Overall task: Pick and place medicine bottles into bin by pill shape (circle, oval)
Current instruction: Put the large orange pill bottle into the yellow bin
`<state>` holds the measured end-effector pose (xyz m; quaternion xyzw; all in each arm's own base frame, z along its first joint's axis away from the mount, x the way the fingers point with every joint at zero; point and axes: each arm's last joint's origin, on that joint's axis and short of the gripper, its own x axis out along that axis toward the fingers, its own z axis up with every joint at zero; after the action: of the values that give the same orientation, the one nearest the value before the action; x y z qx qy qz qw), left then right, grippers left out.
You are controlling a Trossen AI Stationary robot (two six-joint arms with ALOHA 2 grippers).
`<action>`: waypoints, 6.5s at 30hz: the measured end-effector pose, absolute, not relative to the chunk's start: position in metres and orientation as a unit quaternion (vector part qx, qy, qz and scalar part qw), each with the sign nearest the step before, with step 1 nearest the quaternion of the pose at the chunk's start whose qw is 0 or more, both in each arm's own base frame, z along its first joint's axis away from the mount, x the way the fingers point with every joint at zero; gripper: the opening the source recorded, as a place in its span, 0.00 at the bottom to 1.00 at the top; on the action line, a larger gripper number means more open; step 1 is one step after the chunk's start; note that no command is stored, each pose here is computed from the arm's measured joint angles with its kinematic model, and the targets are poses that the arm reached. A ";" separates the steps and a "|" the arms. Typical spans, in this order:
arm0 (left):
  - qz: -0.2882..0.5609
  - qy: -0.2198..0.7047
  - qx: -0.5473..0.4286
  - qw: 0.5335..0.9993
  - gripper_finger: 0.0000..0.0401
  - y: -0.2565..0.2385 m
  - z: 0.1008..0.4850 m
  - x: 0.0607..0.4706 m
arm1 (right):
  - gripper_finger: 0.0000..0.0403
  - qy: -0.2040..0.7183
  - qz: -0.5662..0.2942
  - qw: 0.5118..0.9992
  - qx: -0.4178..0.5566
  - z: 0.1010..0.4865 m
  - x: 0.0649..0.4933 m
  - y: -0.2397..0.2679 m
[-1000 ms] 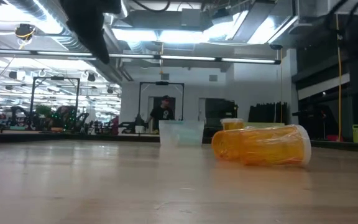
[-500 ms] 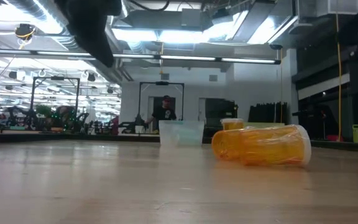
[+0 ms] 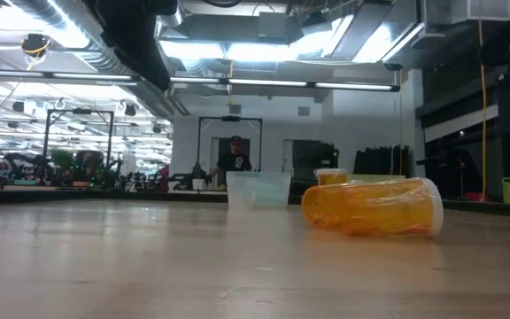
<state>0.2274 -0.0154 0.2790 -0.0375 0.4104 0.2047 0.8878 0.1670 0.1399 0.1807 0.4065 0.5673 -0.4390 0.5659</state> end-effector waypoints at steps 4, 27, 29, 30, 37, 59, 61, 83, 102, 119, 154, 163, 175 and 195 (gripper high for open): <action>0.205 0.411 -0.038 0.888 0.47 -0.015 0.279 0.227 | 0.63 0.564 -0.436 0.565 0.415 0.180 0.168 0.141; 0.211 0.411 -0.049 0.886 0.47 -0.015 0.279 0.227 | 0.58 0.561 -0.487 0.562 0.364 0.136 0.183 0.152; 0.211 0.413 -0.048 0.885 0.47 -0.015 0.278 0.227 | 0.54 0.560 -0.486 0.563 0.364 0.136 0.184 0.152; 0.211 0.413 -0.048 0.885 0.47 -0.015 0.278 0.227 | 0.52 0.557 -0.486 0.567 0.364 0.137 0.184 0.152; 0.211 0.413 -0.048 0.885 0.47 -0.015 0.278 0.227 | 0.44 0.500 -0.490 0.626 0.343 0.153 0.187 0.142; 0.215 0.407 -0.048 0.887 0.47 -0.015 0.279 0.227 | 0.44 0.316 -0.554 0.734 0.234 0.222 0.234 -0.045; 0.223 0.404 -0.043 0.886 0.47 -0.015 0.279 0.227 | 0.44 0.327 -0.505 0.760 0.246 0.227 0.241 -0.065; 0.230 0.403 -0.039 0.885 0.47 -0.014 0.279 0.227 | 0.58 0.302 -0.522 0.741 0.296 0.226 0.220 -0.152; 0.231 0.411 -0.036 0.881 0.47 -0.014 0.278 0.225 | 0.69 0.348 -0.372 0.822 0.254 0.228 0.252 -0.100; 0.238 0.413 -0.049 0.878 0.47 -0.014 0.277 0.224 | 0.69 0.393 -0.263 0.861 0.190 0.214 0.276 0.009; 0.165 0.353 0.073 0.918 0.47 -0.038 0.231 0.147 | 0.69 0.420 -0.232 0.859 0.179 0.195 0.280 0.049; 0.123 0.120 0.048 0.984 0.47 -0.029 0.224 0.120 | 0.69 0.412 -0.230 0.863 0.182 0.196 0.282 0.049; 0.133 0.026 0.013 0.991 0.47 -0.006 0.193 0.117 | 0.69 0.403 -0.224 0.870 0.175 0.197 0.285 0.046; 0.110 0.108 -0.022 0.988 0.47 0.006 0.176 0.110 | 0.69 0.411 -0.196 0.876 0.160 0.198 0.287 0.043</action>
<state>0.1097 0.0061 0.1757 -0.0223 0.1084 0.1101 0.9877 0.2868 0.0428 0.1979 0.1598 0.4106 -0.1965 0.8760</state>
